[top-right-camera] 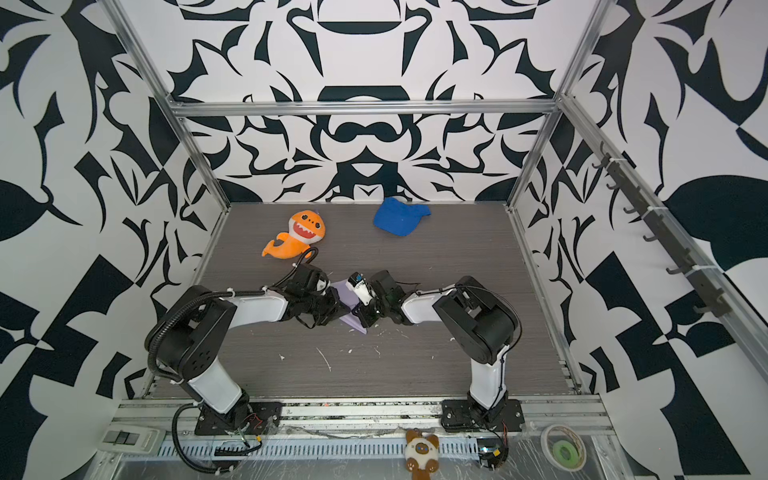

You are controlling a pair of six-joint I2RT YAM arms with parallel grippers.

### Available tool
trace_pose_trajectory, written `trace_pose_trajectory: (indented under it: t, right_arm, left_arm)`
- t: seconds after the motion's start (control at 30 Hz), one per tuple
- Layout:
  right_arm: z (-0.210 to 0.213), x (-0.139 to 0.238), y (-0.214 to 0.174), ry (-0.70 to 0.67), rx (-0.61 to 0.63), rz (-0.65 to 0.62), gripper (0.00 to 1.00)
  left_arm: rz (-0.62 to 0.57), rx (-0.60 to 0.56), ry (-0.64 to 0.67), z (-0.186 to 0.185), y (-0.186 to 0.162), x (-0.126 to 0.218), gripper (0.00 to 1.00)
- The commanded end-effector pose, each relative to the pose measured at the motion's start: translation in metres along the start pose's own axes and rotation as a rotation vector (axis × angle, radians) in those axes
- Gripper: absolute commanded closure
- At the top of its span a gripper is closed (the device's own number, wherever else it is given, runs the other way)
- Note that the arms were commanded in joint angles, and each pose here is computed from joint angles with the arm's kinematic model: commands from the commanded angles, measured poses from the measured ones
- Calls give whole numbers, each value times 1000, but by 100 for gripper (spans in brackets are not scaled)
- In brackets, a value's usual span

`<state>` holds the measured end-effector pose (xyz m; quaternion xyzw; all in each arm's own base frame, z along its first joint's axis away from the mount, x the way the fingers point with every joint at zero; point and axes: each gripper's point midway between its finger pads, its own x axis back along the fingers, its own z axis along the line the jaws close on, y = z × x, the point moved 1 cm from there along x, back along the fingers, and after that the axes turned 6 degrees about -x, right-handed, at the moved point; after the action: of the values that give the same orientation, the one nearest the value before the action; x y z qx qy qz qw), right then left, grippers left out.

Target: Fold a paper plane with a square sheet of paper (pick it up from the middle)

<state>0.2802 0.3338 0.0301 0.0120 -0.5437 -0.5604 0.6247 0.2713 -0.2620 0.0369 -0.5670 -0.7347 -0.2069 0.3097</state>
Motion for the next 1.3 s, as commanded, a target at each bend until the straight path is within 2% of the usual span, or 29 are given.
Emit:
trace_pose_trajectory:
  t: [0.0, 0.57, 0.93, 1.27]
  right_arm:
    - [-4, -4, -11, -11, -32, 54, 100]
    - [-4, -10, -16, 3, -43, 91, 93]
    - [-6, -12, -17, 1, -52, 104, 93]
    - [-3, -14, -18, 21, -53, 109, 93]
  left_arm:
    - [15, 17, 44, 15, -8, -2, 94]
    - [1, 24, 117, 32, -15, 5, 94]
    - [5, 39, 152, 47, -23, 8, 94]
    - [-29, -19, 103, 17, -15, 23, 91]
